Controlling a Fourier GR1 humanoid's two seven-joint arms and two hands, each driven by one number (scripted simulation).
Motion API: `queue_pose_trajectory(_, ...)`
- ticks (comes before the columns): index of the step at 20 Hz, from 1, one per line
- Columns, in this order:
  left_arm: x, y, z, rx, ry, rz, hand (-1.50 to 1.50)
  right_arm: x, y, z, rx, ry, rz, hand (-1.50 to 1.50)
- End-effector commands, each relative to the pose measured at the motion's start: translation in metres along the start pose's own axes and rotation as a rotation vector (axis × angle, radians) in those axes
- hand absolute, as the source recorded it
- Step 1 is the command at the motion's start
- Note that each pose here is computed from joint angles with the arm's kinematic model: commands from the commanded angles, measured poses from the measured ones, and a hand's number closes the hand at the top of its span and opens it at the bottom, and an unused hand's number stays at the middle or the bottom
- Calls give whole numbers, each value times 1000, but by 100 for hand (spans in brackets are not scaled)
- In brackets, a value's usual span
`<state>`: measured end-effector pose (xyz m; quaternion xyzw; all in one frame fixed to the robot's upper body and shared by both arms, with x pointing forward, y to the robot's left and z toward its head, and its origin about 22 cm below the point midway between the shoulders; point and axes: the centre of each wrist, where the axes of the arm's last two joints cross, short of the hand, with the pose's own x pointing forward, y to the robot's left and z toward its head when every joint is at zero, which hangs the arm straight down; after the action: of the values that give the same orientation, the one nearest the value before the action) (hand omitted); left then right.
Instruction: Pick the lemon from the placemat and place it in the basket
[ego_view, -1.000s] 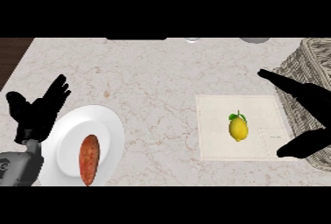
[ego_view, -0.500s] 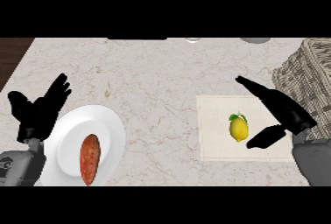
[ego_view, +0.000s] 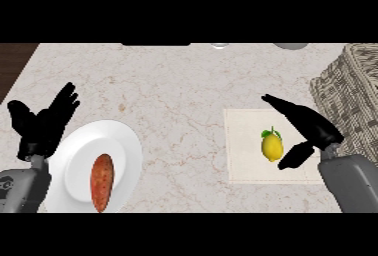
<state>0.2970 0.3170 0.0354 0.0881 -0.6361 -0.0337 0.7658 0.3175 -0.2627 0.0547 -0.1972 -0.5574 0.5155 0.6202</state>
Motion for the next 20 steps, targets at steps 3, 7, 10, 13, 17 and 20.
queue_pose_trajectory(3, -7, 8, 11, 10, 11, -12, 0, -23, 3, 8, -9, 3, 11, -150)
queue_pose_trajectory(7, -10, 3, -1, 12, 11, 0, 0, -24, 5, 8, 15, -33, -28, -150)
queue_pose_trajectory(10, -9, -7, 3, -3, 5, -9, 0, -9, -12, 31, 61, -71, -24, -150)
queue_pose_trajectory(13, 5, 1, 5, -3, -15, 1, 0, -23, 1, 3, 49, -86, -64, -150)
queue_pose_trajectory(17, 4, -17, 7, -1, -10, 10, 0, -14, 8, 17, 62, -102, -27, -150)
queue_pose_trajectory(20, -5, -9, 6, 4, 1, -2, 0, -22, 28, 22, 37, -51, 31, -150)
